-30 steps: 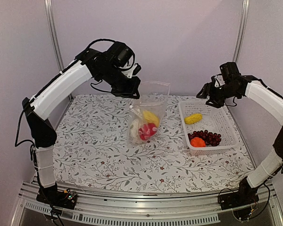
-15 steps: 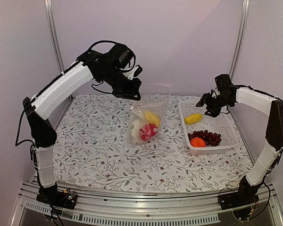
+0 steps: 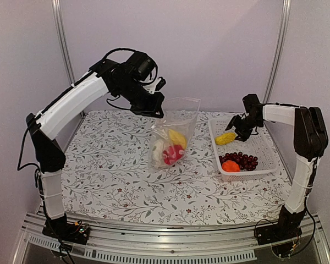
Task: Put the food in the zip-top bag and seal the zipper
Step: Pick up the fake vegetable from the bin.
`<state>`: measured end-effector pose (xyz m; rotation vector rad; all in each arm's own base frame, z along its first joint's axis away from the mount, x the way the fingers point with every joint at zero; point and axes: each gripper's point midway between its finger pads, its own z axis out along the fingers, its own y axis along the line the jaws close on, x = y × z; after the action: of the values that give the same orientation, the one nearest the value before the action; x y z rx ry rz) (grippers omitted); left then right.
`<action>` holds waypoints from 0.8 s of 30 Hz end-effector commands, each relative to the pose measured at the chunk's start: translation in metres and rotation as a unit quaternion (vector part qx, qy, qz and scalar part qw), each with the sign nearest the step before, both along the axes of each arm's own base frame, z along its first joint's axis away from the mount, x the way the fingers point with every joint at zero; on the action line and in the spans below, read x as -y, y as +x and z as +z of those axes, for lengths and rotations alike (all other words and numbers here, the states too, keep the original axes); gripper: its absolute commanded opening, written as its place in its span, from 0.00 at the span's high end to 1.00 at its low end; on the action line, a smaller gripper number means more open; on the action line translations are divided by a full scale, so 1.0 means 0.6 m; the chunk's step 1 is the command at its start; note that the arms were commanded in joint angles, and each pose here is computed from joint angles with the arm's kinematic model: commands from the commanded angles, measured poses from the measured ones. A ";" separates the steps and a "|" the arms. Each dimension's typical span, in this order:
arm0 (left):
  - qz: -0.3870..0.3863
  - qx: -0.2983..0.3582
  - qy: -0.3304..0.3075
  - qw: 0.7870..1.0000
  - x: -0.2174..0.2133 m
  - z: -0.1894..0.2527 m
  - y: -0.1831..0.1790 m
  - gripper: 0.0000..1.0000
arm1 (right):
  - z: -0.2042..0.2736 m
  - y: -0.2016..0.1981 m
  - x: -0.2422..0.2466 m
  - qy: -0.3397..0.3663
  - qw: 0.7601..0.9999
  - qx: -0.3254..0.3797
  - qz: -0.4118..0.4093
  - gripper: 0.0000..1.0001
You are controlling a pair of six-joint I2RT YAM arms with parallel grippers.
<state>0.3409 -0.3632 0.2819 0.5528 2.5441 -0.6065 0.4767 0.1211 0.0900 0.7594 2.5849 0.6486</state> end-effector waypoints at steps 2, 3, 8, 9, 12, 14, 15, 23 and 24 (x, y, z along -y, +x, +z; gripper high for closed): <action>0.006 0.014 -0.009 1.000 -0.016 0.025 0.000 1.00 | -0.040 0.027 0.009 0.006 0.999 -0.019 -0.040 0.35; 0.006 0.014 -0.009 1.000 -0.016 0.025 -0.001 1.00 | -0.044 0.031 0.012 0.002 0.999 -0.019 -0.043 0.35; 0.010 0.010 -0.006 1.000 -0.021 0.023 -0.004 1.00 | -0.078 0.050 0.031 0.005 0.998 -0.033 -0.061 0.36; 0.012 0.009 -0.007 1.000 -0.022 0.023 -0.005 1.00 | -0.088 0.052 0.036 0.005 0.997 -0.038 -0.065 0.36; 0.015 0.007 -0.009 1.000 -0.023 0.024 -0.006 1.00 | -0.103 0.060 0.044 0.014 0.997 -0.039 -0.072 0.41; 0.015 0.008 -0.013 1.000 -0.021 0.027 -0.006 1.00 | -0.102 0.064 0.043 0.016 0.997 -0.034 -0.067 0.46; 0.017 0.008 -0.015 1.000 -0.021 0.028 -0.006 1.00 | -0.099 0.064 0.043 0.016 0.997 -0.030 -0.064 0.49; 0.010 0.004 -0.026 1.000 -0.009 0.022 -0.004 1.00 | -0.003 0.051 0.034 0.003 0.998 0.047 -0.028 0.62; 0.009 0.004 -0.026 1.000 -0.008 0.021 -0.003 1.00 | 0.008 0.046 0.032 -0.001 0.998 0.056 -0.022 0.63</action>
<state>0.3377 -0.3599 0.2841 0.5268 2.5460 -0.6233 0.5037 0.0959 0.0411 0.9032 2.5542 0.6385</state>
